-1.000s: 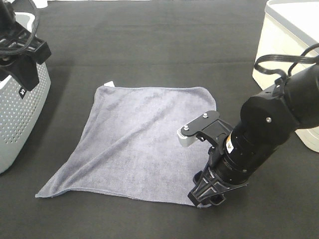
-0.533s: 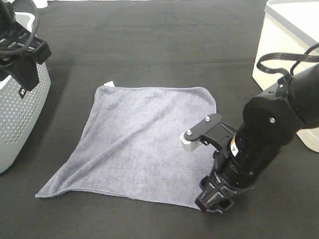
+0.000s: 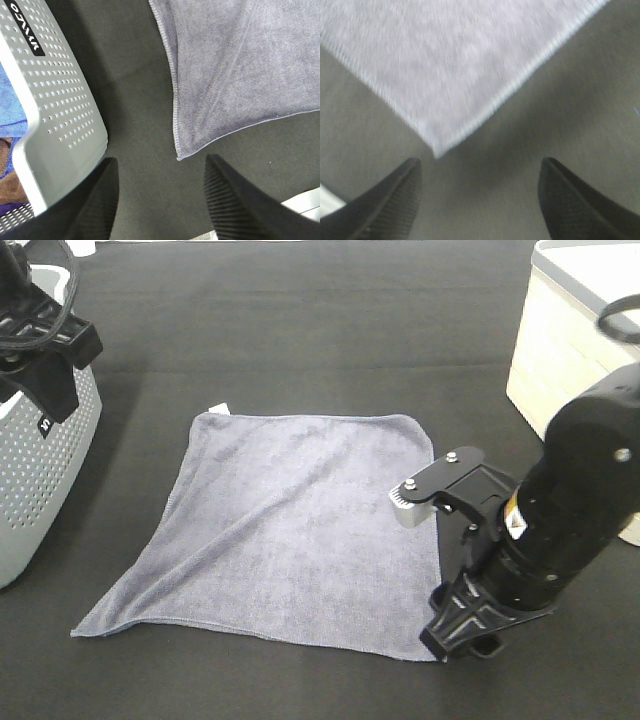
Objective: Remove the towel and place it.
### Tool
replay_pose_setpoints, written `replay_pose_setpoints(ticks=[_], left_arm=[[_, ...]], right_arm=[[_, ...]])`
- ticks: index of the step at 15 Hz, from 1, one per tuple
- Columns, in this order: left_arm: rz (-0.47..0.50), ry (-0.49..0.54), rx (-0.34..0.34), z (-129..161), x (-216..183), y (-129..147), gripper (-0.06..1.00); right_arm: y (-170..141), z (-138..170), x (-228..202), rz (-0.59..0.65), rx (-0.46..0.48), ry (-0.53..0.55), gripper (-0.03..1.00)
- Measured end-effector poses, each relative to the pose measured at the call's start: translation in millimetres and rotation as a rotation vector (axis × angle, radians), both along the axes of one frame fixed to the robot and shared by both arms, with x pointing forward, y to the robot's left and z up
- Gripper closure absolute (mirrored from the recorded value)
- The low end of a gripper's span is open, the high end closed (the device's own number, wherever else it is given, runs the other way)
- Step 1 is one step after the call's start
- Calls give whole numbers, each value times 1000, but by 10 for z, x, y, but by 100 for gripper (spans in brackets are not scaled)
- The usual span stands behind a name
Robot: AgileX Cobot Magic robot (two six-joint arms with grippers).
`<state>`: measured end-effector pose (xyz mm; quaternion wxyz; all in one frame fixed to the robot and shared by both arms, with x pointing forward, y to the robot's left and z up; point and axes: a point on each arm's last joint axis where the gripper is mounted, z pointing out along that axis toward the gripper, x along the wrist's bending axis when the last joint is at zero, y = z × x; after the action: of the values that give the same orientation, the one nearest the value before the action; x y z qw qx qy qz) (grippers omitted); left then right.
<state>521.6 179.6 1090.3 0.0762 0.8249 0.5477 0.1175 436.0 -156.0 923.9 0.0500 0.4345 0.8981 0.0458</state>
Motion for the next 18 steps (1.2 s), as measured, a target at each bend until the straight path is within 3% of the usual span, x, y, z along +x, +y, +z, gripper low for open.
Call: replay_pose_setpoints(ticks=[8, 11, 14, 15, 18], left_arm=[[31, -5, 1, 2, 4, 9, 43], [83, -24, -1, 35, -6, 33, 33], [99, -82, -11, 206, -97, 113, 29], [127, -97, -21, 258, -105, 200, 29], [325, -169, -43, 485, -138, 857, 29]], right_arm=[[-106, 793, -104, -14, 17, -62, 32], [-87, 1118, -66, -81, 2, -39, 32], [-85, 1390, -16, -161, -14, -52, 30], [-99, 1464, 13, -182, -8, -61, 29], [-471, 1687, 241, -358, 53, -93, 29]])
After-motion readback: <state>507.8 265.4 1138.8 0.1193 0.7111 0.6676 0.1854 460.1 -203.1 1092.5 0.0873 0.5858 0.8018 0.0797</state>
